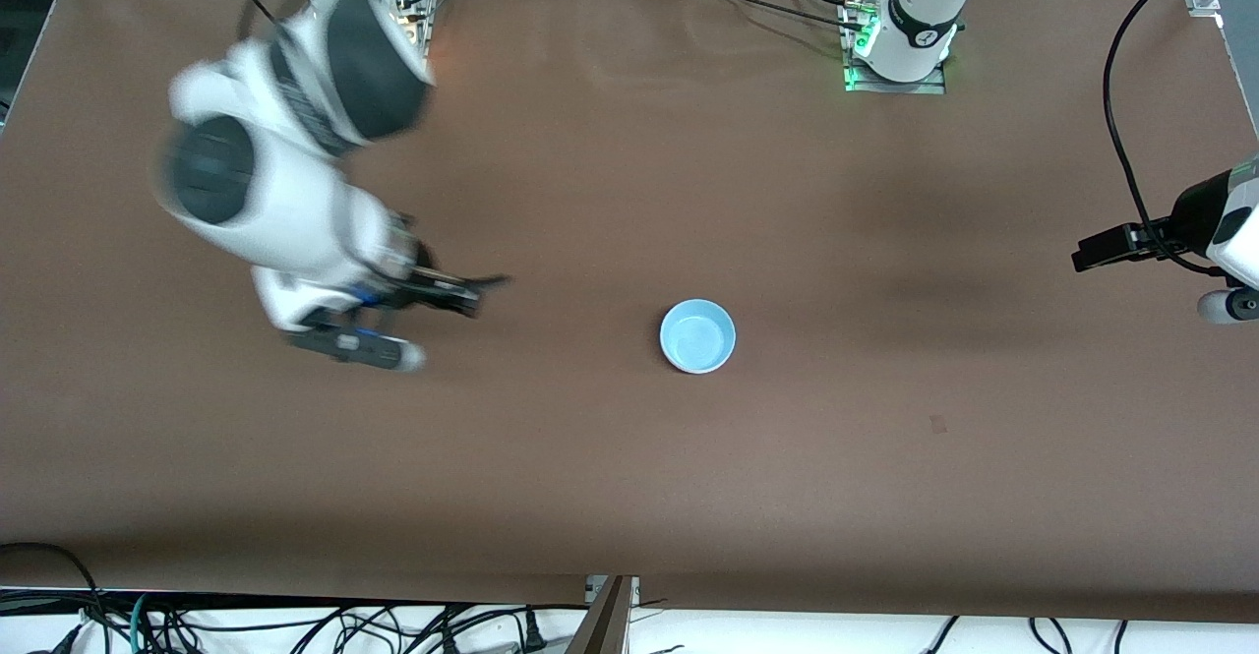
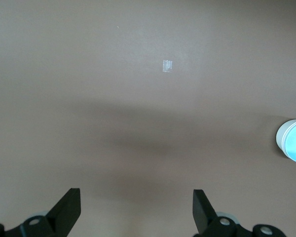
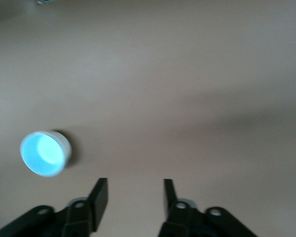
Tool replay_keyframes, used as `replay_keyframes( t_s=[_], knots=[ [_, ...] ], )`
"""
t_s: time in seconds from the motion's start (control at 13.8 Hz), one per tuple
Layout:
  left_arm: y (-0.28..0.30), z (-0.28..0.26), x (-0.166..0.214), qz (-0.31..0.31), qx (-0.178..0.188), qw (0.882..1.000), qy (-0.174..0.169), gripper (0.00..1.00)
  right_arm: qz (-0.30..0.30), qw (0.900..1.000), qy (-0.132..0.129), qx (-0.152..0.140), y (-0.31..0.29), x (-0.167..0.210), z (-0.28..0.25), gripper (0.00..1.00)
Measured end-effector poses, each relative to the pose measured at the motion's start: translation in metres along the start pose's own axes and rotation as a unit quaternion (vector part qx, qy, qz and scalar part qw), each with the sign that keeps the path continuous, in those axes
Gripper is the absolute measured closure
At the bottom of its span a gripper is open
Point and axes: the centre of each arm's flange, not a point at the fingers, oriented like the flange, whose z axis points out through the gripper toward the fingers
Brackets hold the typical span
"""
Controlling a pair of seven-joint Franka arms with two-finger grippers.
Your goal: Stack pink and blue bowls on white bowl
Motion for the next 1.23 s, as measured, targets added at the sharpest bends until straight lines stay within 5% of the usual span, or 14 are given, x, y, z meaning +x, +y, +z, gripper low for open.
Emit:
replay_keyframes(
  t_s=[0.29, 0.51, 0.94, 1.23],
  knots=[
    [0.0, 0.0, 0.0, 0.0, 0.0, 1.0, 0.0, 0.0, -0.008, 0.999, -0.037, -0.01, 0.139, 0.028, -0.051, 0.0],
    [0.0, 0.0, 0.0, 0.0, 0.0, 1.0, 0.0, 0.0, -0.019, 1.0, -0.023, -0.005, 0.212, 0.044, -0.073, 0.0],
    [0.0, 0.0, 0.0, 0.0, 0.0, 1.0, 0.0, 0.0, 0.017, 1.0, 0.006, -0.02, 0.264, 0.038, -0.074, 0.0],
    [0.0, 0.0, 0.0, 0.0, 0.0, 1.0, 0.0, 0.0, -0.008, 0.997, 0.051, -0.06, 0.268, -0.012, -0.041, 0.0]
  ],
)
